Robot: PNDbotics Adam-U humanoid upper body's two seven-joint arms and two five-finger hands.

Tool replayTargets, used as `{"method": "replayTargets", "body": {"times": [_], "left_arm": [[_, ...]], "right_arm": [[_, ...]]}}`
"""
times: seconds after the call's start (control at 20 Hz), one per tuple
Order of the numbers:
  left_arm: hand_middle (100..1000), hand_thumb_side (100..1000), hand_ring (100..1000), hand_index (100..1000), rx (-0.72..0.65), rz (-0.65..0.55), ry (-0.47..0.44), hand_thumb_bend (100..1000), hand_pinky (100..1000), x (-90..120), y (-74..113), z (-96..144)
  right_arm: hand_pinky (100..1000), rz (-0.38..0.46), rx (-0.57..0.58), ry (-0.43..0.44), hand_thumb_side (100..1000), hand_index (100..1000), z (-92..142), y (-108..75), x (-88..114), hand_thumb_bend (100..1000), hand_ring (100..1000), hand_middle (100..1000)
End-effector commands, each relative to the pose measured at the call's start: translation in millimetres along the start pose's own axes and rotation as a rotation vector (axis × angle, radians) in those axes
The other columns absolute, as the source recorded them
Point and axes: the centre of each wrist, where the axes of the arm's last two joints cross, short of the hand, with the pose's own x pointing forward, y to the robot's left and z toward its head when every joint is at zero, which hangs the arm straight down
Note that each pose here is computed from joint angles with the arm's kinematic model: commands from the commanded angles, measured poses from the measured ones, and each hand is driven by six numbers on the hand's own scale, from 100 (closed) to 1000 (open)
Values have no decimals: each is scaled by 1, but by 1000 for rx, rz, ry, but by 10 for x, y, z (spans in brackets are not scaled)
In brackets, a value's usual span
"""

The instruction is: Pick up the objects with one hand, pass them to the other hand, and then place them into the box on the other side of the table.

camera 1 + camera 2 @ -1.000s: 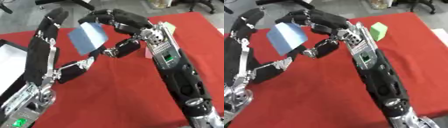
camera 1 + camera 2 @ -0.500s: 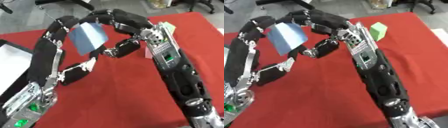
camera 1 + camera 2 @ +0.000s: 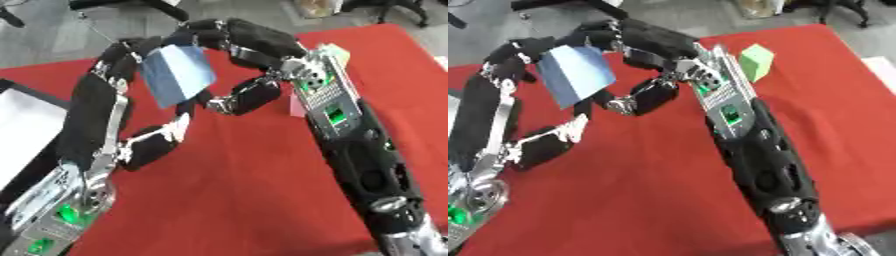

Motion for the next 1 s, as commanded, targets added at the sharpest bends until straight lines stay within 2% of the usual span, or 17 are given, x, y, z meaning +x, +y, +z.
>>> {"method": "replayTargets", "body": {"times": [0.05, 0.3, 0.65, 1.0], "left_arm": [[724, 182, 691, 786, 9, -20, 11, 100, 543, -31, 58, -52], [678, 158, 648, 751, -14, -9, 9, 100, 511, -24, 56, -54], [503, 146, 500, 597, -12, -3, 14, 100, 363, -25, 58, -57], [416, 142, 422, 499, 56, 14, 3, 100, 273, -23, 51, -50]], "right_arm": [[719, 51, 12, -41, 100, 352, -35, -111, 39, 100, 658, 384], [716, 56, 11, -41, 100, 353, -38, -114, 42, 100, 657, 383], [715, 56, 7, -42, 100, 354, -36, -113, 40, 100, 656, 383], [716, 43, -1, -41, 100, 363, -29, -102, 31, 100, 659, 401]]}}
